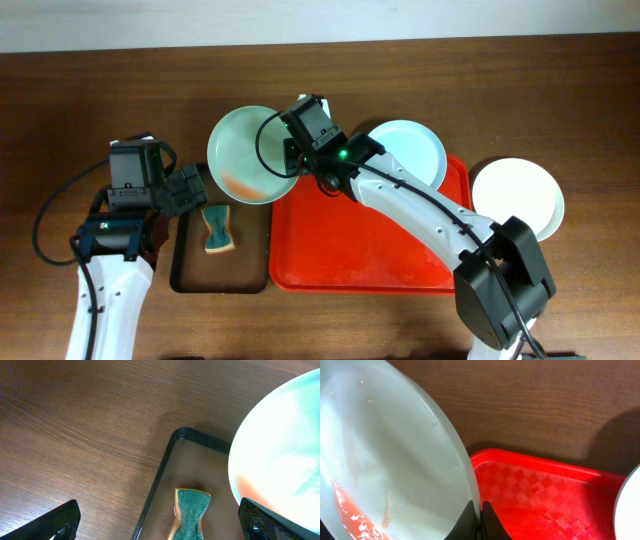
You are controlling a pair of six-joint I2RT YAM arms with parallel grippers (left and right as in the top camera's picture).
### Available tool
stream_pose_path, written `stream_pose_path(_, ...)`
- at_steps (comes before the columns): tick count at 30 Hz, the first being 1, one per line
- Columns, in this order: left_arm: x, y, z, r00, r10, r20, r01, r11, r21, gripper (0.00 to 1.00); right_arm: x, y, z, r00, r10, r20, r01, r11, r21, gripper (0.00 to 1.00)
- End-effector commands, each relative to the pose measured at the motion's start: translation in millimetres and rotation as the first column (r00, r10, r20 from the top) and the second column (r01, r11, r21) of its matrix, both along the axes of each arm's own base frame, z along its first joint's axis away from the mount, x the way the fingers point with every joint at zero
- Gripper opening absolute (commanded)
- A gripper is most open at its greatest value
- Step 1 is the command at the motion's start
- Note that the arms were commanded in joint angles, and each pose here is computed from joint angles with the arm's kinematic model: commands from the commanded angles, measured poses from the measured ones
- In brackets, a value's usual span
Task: Clean dirty plates on tray and stack at the side
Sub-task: 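Lift the pale green plate with the right gripper off the red tray, then swing the pale green plate right and lower it onto the white plate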
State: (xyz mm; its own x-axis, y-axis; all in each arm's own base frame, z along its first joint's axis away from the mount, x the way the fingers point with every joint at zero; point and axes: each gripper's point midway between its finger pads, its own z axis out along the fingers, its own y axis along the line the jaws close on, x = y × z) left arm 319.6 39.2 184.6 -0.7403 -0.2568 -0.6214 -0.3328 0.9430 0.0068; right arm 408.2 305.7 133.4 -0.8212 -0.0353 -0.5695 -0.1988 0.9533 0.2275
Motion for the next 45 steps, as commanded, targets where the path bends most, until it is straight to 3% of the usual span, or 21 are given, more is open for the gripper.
stream_pose_path(1,3,0,7,1.0,0.01,0.022,-0.01,1.0,-0.013,0.99,6,8,14,0.996,0.042,0.073,-0.04,0.999,-0.032,0.04)
stream_pose_path(15,3,0,7,1.0,0.01,0.022,-0.01,1.0,-0.013,0.99,-1,17,51,0.945,0.117,0.305,-0.022,0.954,-0.299,0.04)
stream_pose_path(22,3,0,7,1.0,0.01,0.022,-0.01,1.0,-0.013,0.99,-7,35,86,0.852,0.273,0.447,-0.011,0.862,-0.506,0.04)
stream_pose_path(27,3,0,7,1.0,0.01,0.022,-0.01,1.0,-0.013,0.99,-20,44,121,0.766,0.339,0.546,0.11,0.768,-0.631,0.04)
stream_pose_path(32,3,0,7,1.0,0.01,0.022,-0.01,1.0,-0.013,0.99,-23,43,145,0.722,0.335,0.605,0.213,0.724,-0.656,0.04)
stream_pose_path(45,3,0,7,1.0,0.01,0.022,-0.01,1.0,-0.013,0.99,-23,48,151,0.707,0.317,0.632,0.223,0.747,-0.626,0.04)
